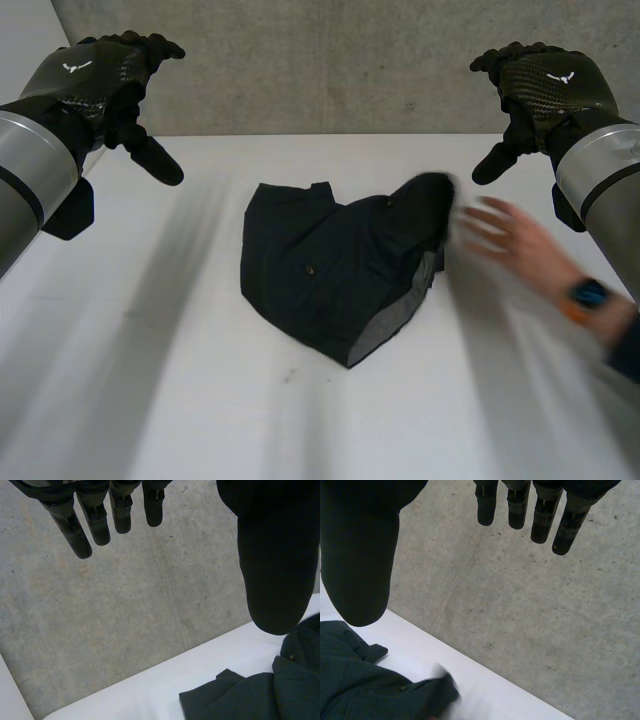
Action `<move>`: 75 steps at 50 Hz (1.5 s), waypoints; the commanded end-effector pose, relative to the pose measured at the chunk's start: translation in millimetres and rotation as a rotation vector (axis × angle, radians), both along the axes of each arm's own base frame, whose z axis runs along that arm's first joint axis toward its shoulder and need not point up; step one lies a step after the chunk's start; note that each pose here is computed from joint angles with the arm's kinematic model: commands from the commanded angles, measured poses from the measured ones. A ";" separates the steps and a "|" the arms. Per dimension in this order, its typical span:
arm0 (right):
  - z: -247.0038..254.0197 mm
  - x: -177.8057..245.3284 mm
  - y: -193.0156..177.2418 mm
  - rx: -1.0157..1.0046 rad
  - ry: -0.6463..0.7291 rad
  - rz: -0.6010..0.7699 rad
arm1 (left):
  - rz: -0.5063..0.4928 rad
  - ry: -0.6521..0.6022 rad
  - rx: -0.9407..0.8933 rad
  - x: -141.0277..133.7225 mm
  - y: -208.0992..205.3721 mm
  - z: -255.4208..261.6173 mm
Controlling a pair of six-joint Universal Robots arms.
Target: Fold the shorts.
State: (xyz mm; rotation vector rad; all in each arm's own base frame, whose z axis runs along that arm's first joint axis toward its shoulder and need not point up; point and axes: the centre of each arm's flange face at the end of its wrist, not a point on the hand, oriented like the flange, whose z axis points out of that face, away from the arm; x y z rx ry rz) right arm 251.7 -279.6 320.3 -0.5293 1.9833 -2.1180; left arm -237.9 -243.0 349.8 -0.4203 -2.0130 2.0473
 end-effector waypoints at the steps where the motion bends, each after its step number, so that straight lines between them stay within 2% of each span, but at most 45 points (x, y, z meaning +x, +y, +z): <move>1: 0.6 -0.5 -0.1 -0.001 -0.001 -0.001 | -0.001 0.003 -0.006 -0.1 0.5 -0.3; 12: 0.1 0.0 0.0 0.001 -0.001 0.000 | -0.004 -0.002 0.001 -1.0 -0.1 -2.8; 16: 0.5 0.5 0.1 -0.001 0.001 0.005 | -0.022 -0.042 0.010 -4.0 0.7 -8.9; 20: 3.4 1.5 -0.7 -0.006 -0.001 0.017 | -0.059 -0.165 0.047 -11.2 -3.9 -35.2; 25: -0.1 5.6 2.1 -0.004 0.075 0.072 | -0.194 -0.349 0.091 -37.1 5.4 -79.5; 29: -13.6 8.3 4.7 0.023 0.163 0.108 | -0.292 -0.430 0.109 -61.1 15.7 -112.6; 31: -21.9 8.6 4.4 0.048 0.186 0.112 | -0.307 -0.450 0.118 -66.0 15.8 -125.4; 37: -60.3 6.4 6.1 0.168 0.234 0.130 | -0.333 -0.479 0.162 -77.1 7.0 -173.3; 46: -97.0 -0.4 17.0 0.246 0.266 0.130 | -0.323 -0.484 0.084 -93.7 -19.5 -205.1; 55: -117.9 -3.1 23.9 0.255 0.271 0.134 | -0.324 -0.605 0.042 -101.1 -37.4 -230.9; 59: -122.2 -3.7 25.7 0.267 0.274 0.135 | -0.299 -0.607 0.021 -102.3 -43.6 -229.0; 66: -125.0 -3.8 25.5 0.274 0.277 0.135 | -0.181 -0.597 -0.036 -98.3 -61.5 -214.3; 70: -126.5 -3.3 25.7 0.277 0.280 0.137 | -0.049 -0.584 -0.063 -79.1 -88.1 -198.0; 71: -126.5 -2.9 26.0 0.277 0.280 0.138 | 0.025 -0.568 -0.088 -66.5 -101.8 -181.1; 75: -126.5 -2.5 26.4 0.277 0.280 0.140 | 0.200 -0.497 -0.181 -30.1 -132.2 -128.2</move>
